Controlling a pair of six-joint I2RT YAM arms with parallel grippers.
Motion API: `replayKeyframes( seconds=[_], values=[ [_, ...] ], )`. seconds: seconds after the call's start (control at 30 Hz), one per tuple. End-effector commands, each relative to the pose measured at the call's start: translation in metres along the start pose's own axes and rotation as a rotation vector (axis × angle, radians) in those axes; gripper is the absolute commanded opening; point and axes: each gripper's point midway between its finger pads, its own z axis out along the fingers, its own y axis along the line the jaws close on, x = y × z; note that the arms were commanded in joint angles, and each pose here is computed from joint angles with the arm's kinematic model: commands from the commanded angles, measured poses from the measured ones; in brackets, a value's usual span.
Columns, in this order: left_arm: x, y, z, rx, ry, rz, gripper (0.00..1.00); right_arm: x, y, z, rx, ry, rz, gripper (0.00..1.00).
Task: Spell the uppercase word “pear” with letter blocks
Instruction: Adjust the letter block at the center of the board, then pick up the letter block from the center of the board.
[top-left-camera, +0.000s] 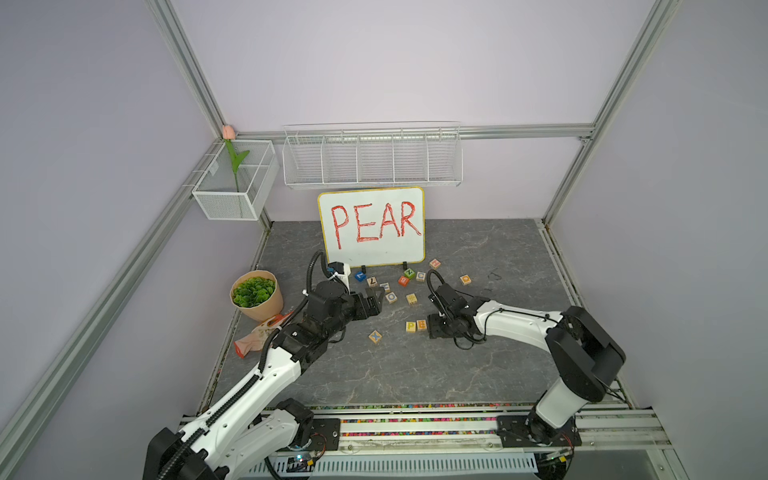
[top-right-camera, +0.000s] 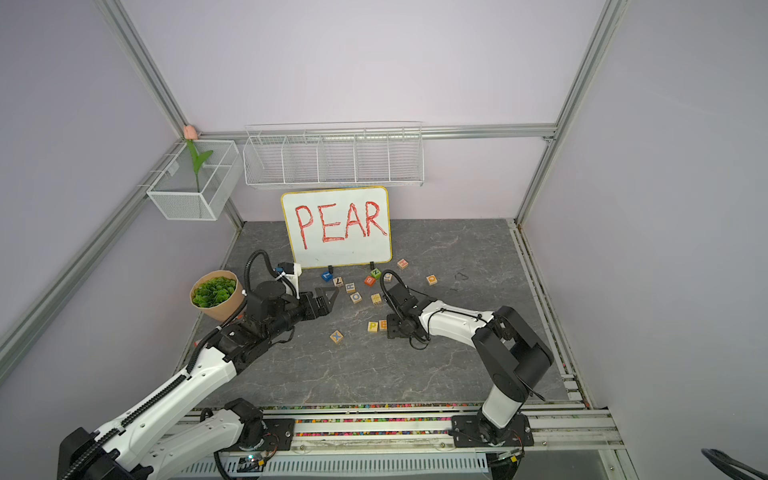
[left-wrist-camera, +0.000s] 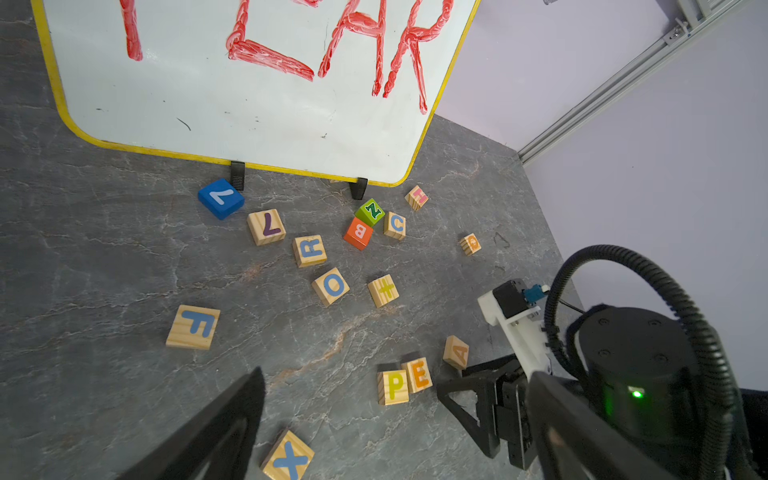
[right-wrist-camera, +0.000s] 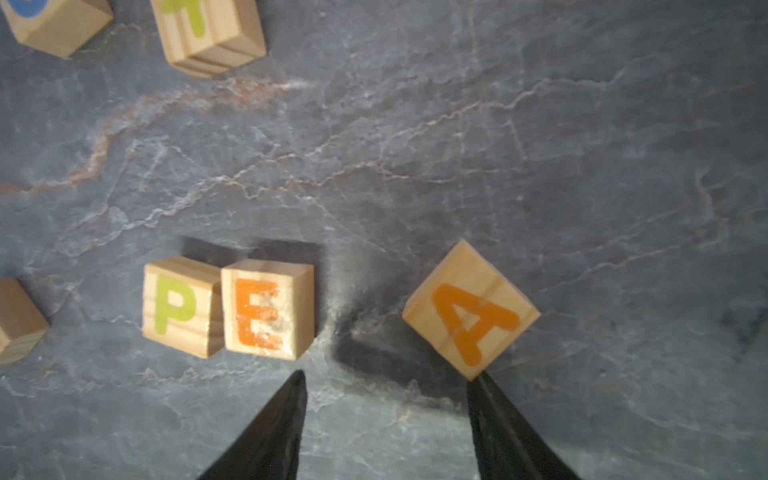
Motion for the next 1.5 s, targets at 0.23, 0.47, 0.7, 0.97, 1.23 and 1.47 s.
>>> replayKeyframes(
  seconds=[0.23, 0.47, 0.7, 0.97, 1.23, 1.47],
  values=[
    [0.003, 0.007, -0.004, -0.023, -0.011, -0.008, 0.99, -0.027, 0.006, -0.025, 0.015, -0.109, -0.054, 0.65],
    [0.003, 0.005, -0.001, -0.015, -0.003, -0.006, 0.99, -0.043, -0.047, -0.031, 0.259, -0.153, -0.172, 0.66],
    [0.003, 0.006, -0.002, -0.025, -0.001, -0.005, 0.99, -0.044, -0.039, -0.018, 0.188, -0.139, -0.280, 0.68],
    [0.004, 0.009, -0.003, -0.044, 0.000, -0.011, 0.99, -0.041, -0.030, -0.002, 0.124, -0.121, -0.254, 0.70],
    [0.003, 0.010, -0.003, -0.050, 0.001, -0.013, 0.99, -0.037, -0.037, 0.009, 0.147, -0.093, -0.236, 0.63],
    [0.005, 0.011, -0.001, -0.051, 0.006, -0.013, 0.99, -0.030, -0.038, 0.015, 0.148, -0.064, -0.210, 0.49]
  ],
)
